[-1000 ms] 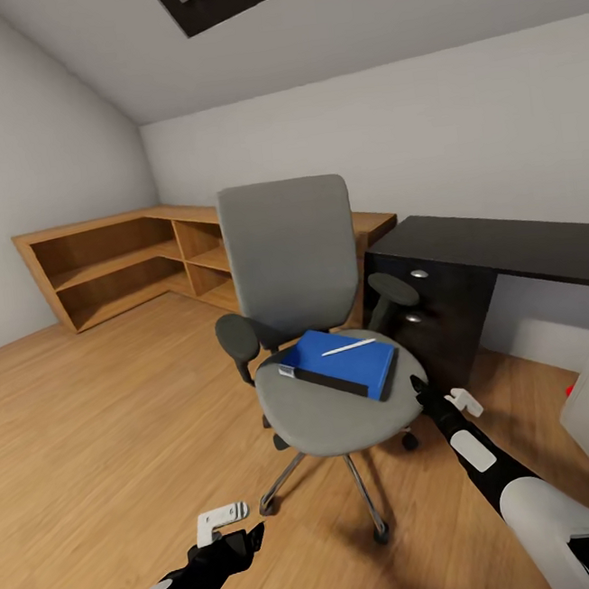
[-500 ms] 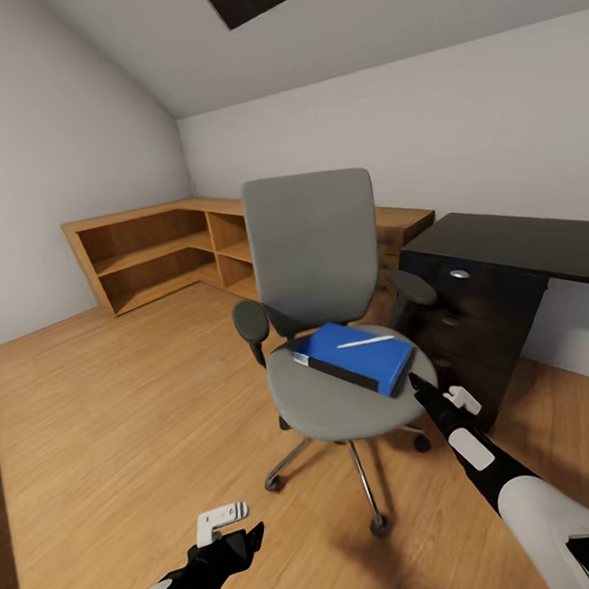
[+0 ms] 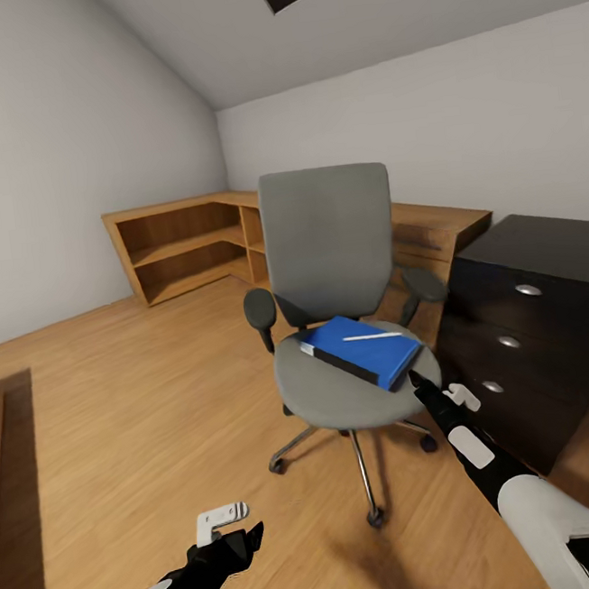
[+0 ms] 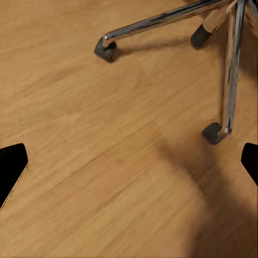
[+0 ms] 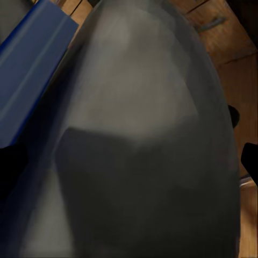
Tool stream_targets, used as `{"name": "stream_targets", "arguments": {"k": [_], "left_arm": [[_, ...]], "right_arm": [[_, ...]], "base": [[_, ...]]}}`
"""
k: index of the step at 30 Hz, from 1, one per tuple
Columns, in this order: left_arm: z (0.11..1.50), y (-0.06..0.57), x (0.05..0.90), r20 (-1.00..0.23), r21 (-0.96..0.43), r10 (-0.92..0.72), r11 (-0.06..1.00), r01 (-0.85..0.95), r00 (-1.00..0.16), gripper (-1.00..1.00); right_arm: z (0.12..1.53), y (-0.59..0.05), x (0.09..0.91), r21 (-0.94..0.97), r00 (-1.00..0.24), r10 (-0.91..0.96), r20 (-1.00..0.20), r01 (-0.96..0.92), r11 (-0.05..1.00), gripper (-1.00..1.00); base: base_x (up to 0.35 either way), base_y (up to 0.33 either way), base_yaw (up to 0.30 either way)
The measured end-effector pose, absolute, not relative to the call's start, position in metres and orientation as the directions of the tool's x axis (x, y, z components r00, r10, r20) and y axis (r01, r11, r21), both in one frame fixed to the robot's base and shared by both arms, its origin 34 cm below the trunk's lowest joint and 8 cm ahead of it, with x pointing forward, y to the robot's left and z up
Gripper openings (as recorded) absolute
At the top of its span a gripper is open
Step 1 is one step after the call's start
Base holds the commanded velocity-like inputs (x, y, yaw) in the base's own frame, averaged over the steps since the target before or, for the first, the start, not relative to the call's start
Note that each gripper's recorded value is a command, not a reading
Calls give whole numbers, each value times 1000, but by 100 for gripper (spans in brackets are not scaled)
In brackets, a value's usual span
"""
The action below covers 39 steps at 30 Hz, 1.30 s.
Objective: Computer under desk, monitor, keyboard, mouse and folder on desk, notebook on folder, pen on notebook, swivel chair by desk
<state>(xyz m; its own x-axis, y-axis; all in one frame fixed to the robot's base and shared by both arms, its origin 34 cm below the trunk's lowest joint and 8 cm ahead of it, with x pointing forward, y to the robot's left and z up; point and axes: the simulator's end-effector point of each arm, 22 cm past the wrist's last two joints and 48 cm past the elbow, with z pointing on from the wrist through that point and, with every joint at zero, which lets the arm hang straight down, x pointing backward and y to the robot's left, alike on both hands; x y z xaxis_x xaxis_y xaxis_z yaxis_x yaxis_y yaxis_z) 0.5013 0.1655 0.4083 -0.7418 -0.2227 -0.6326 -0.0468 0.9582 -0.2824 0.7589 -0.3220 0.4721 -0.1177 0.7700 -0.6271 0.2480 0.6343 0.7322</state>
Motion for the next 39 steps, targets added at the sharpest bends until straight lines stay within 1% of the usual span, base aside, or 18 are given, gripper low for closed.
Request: {"name": "stream_targets", "arguments": {"k": [23,39], "left_arm": [[400,166,499,-618,-281,-223,958,-53,-754,100],[394,166,497,-606,-279,-223,958,-58,-764,100]], "right_arm": [[473,-323,764,731,-111,765,-634,238,640,100],[472,-340,766,717,-99,753,-650,246,652,100]], "base": [[306,-75,229],[315,-7,226]]}}
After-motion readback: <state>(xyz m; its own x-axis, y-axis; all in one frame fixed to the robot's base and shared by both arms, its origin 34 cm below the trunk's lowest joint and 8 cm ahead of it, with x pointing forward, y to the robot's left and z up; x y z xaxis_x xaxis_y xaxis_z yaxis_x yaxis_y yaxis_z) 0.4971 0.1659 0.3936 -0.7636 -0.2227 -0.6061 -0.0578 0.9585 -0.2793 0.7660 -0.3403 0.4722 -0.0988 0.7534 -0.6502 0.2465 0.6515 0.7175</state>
